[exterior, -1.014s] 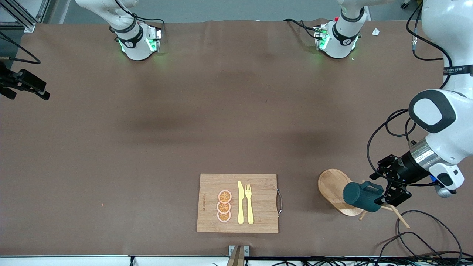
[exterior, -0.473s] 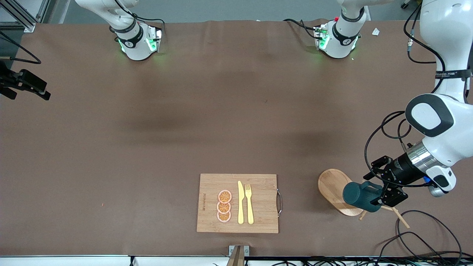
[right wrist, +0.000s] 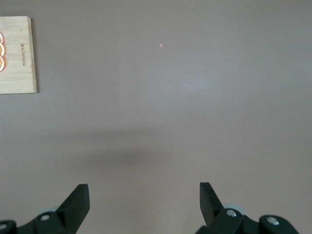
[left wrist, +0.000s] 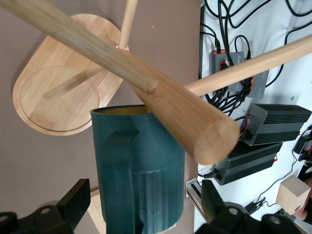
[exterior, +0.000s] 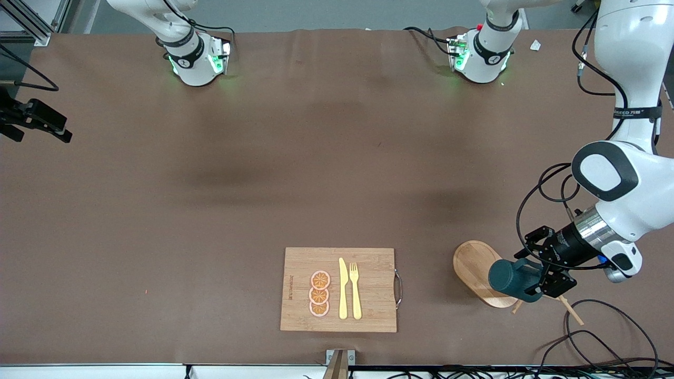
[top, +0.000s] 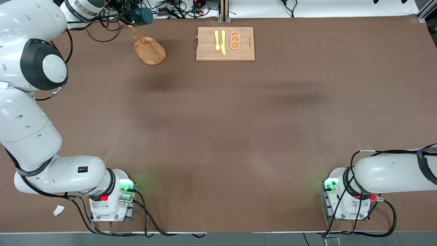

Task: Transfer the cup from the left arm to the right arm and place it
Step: 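Close the left gripper on the teal mug's body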

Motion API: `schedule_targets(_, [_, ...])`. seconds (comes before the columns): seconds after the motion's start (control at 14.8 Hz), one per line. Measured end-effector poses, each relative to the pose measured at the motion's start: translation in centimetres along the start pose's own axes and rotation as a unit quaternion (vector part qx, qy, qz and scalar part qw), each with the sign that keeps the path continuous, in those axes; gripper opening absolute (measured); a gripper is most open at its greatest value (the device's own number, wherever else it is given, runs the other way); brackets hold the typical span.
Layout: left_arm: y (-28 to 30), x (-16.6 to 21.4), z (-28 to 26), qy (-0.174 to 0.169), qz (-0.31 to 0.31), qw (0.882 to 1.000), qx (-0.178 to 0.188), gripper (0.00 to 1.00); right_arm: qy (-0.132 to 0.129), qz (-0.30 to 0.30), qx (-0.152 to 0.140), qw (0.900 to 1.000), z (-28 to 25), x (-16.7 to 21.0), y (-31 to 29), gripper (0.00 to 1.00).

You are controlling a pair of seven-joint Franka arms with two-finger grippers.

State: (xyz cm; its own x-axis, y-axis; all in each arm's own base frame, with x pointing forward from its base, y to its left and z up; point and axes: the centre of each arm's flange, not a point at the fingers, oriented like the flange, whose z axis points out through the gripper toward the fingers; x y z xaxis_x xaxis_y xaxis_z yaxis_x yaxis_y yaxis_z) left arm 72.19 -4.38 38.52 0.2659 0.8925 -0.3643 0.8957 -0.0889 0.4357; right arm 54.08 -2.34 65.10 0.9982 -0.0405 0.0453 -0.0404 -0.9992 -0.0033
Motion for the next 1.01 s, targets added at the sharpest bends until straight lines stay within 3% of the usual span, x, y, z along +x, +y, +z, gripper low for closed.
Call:
schedule_targets(0.88, [-0.6,0.4,2.2,0.001,-0.006,1.000,0.001,0.99,0.000,0.000,0.000,1.000,0.0,0.0,0.0,1.00])
schedule_targets(0.95, [-0.7,0.5,2.3,0.002,-0.006,1.000,0.001,0.97,0.000,0.000,0.000,1.000,0.0,0.0,0.0,1.00])
schedule_targets(1.01, [-0.6,0.5,2.2,0.002,-0.005,1.000,0.001,0.89,0.000,0.000,0.000,1.000,0.0,0.0,0.0,1.00])
